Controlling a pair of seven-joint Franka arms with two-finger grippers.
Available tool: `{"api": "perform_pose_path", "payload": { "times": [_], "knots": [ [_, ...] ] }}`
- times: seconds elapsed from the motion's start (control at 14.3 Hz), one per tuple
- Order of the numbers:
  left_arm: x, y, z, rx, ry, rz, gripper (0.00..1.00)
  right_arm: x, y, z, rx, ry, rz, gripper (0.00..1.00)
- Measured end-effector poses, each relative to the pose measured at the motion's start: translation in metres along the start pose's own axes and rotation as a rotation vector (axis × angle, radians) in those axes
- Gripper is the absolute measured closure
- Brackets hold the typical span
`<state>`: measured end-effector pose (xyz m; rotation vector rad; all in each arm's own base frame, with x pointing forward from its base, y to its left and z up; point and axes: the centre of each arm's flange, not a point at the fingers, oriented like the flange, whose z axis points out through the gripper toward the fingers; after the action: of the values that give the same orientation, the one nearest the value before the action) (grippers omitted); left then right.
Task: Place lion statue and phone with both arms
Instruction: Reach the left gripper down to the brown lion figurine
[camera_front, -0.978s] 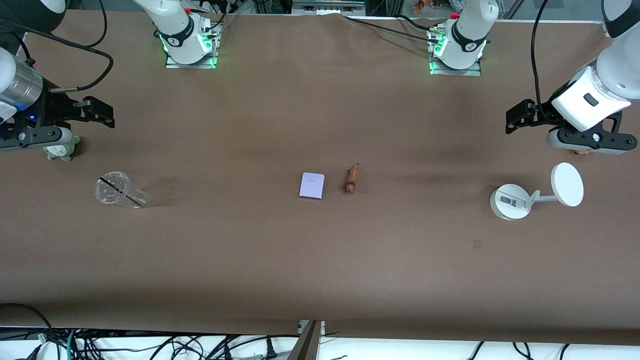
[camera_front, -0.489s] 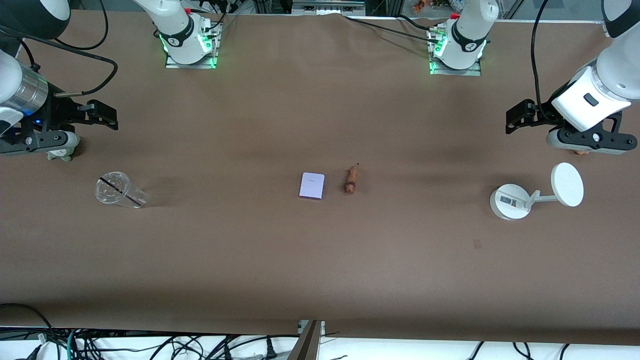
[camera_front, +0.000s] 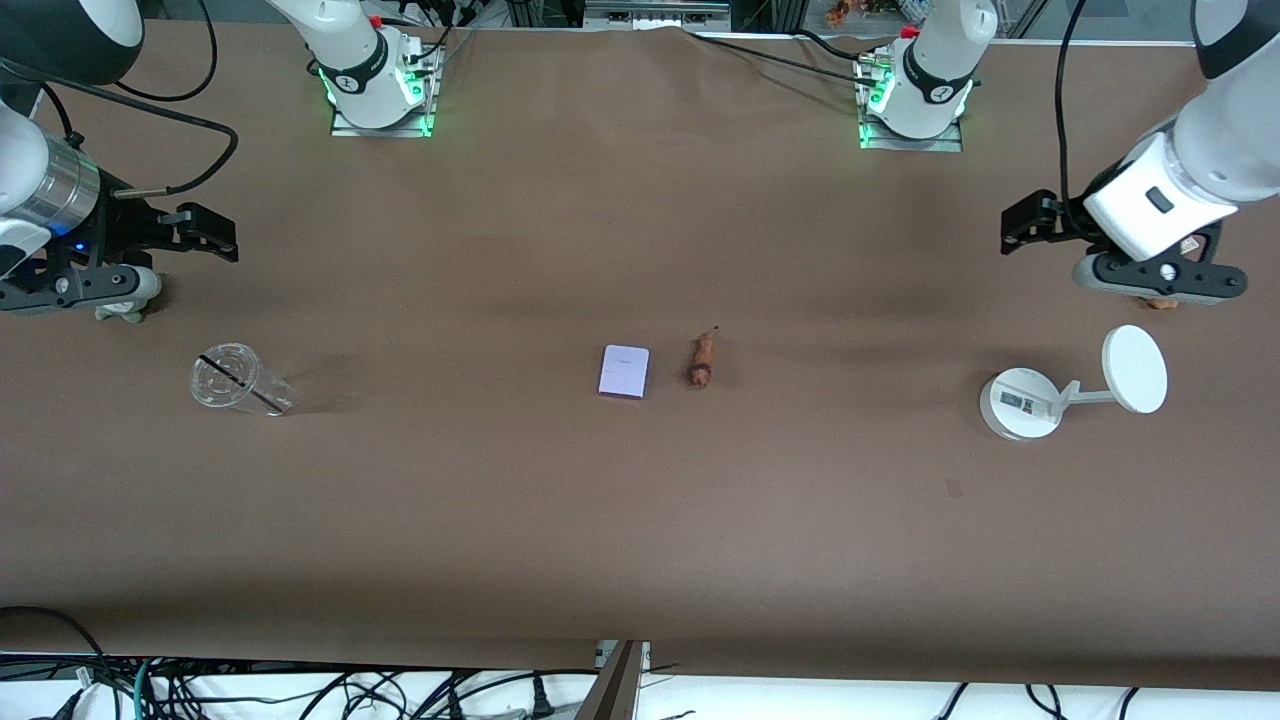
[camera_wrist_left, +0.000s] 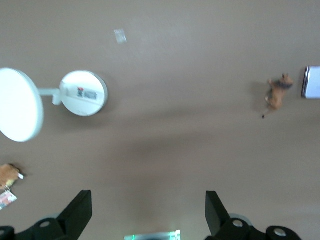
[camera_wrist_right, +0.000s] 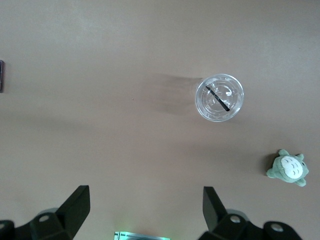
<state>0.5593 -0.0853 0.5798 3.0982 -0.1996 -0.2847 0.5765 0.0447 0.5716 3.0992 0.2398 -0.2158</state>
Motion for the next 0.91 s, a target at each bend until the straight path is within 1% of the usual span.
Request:
{"api": "perform_pose_path", "payload": {
  "times": [0.28, 0.35, 0.42, 0.63, 0.91],
  "knots": [
    [0.016, 0.053, 0.04, -0.001, -0.092, 0.094, 0.0, 0.0, 0.0, 0.0, 0.0, 0.0, 0.0, 0.0],
    [0.022, 0.07, 0.054, -0.002, -0.107, 0.12, 0.0, 0.0, 0.0, 0.0, 0.0, 0.0, 0.0, 0.0],
    [0.031, 0.087, 0.067, -0.005, -0.105, 0.138, 0.0, 0.0, 0.0, 0.0, 0.0, 0.0, 0.0, 0.0],
    [0.059, 0.154, 0.116, -0.021, -0.061, 0.155, 0.0, 0.0, 0.0, 0.0, 0.0, 0.001, -0.001, 0.0],
    [0.079, 0.268, 0.197, -0.069, 0.034, 0.091, 0.0, 0.0, 0.0, 0.0, 0.0, 0.001, -0.001, 0.0]
  ]
}}
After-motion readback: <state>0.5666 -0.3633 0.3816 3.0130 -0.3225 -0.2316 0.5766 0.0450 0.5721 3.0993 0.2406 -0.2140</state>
